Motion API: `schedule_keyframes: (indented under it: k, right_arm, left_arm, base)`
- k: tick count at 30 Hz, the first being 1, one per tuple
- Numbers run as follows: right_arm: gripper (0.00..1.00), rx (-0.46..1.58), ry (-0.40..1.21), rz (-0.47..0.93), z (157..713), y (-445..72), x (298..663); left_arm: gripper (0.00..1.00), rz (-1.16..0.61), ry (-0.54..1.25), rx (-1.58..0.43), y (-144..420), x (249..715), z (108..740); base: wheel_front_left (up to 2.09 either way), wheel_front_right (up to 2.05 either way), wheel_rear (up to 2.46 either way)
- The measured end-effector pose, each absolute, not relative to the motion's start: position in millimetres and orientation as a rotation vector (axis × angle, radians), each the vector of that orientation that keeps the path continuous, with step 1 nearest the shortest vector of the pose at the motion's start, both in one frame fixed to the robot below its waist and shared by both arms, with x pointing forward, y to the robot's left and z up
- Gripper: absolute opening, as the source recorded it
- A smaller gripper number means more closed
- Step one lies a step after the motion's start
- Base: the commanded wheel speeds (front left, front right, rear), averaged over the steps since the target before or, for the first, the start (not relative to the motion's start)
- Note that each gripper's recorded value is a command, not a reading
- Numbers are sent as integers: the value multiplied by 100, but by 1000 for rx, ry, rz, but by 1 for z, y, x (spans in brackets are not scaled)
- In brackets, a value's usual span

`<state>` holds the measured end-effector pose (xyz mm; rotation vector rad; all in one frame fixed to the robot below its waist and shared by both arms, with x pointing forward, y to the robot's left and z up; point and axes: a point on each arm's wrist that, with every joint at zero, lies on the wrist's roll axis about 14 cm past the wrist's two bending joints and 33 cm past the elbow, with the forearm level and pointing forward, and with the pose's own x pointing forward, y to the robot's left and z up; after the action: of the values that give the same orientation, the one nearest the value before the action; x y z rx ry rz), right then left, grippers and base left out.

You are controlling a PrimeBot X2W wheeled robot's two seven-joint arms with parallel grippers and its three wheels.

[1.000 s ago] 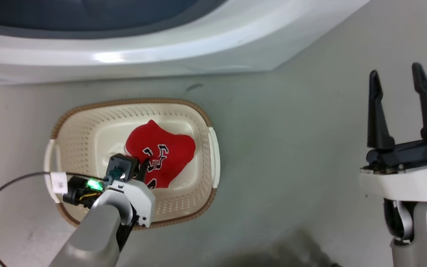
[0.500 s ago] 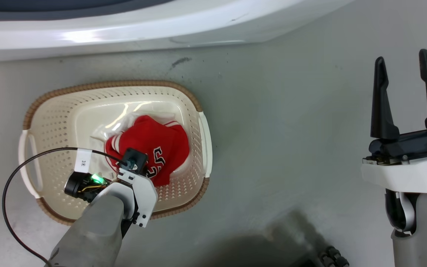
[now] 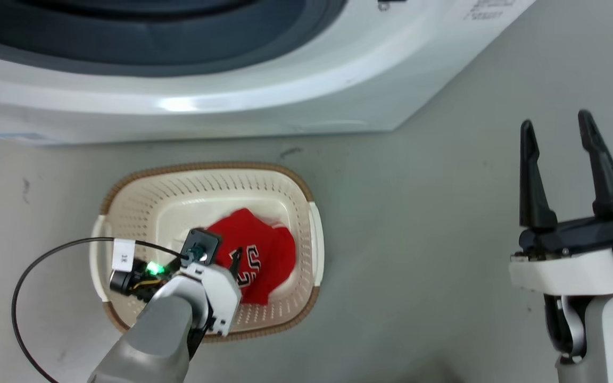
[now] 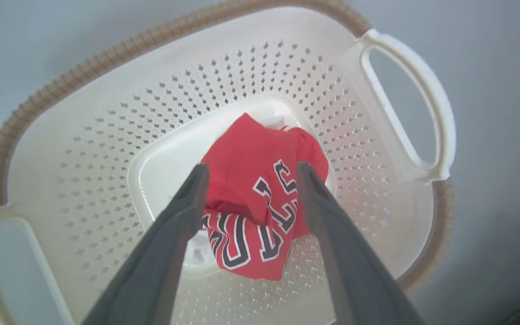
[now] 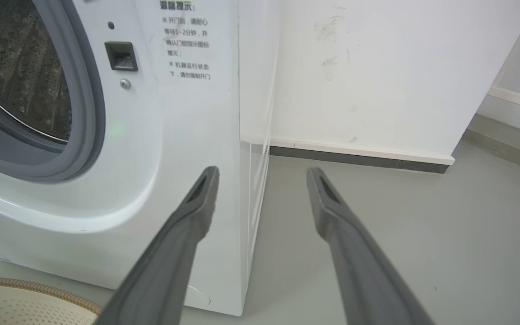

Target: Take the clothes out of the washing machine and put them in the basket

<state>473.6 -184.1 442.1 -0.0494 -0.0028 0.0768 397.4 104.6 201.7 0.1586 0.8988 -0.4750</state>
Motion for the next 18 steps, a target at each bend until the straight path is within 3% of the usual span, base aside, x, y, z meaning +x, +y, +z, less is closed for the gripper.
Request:
schedule_keyframes:
  k: [3,18]
  right_arm:
    - [100,-43,-25,82,457,-181,463]
    - [100,-36,-106,105,502,-171,428]
  left_arm:
    - [100,-427,727,123,101,427,245]
    - [100,-201,221,26,129,451,400]
  base:
    - [0,0,0]
    - [0,0,0]
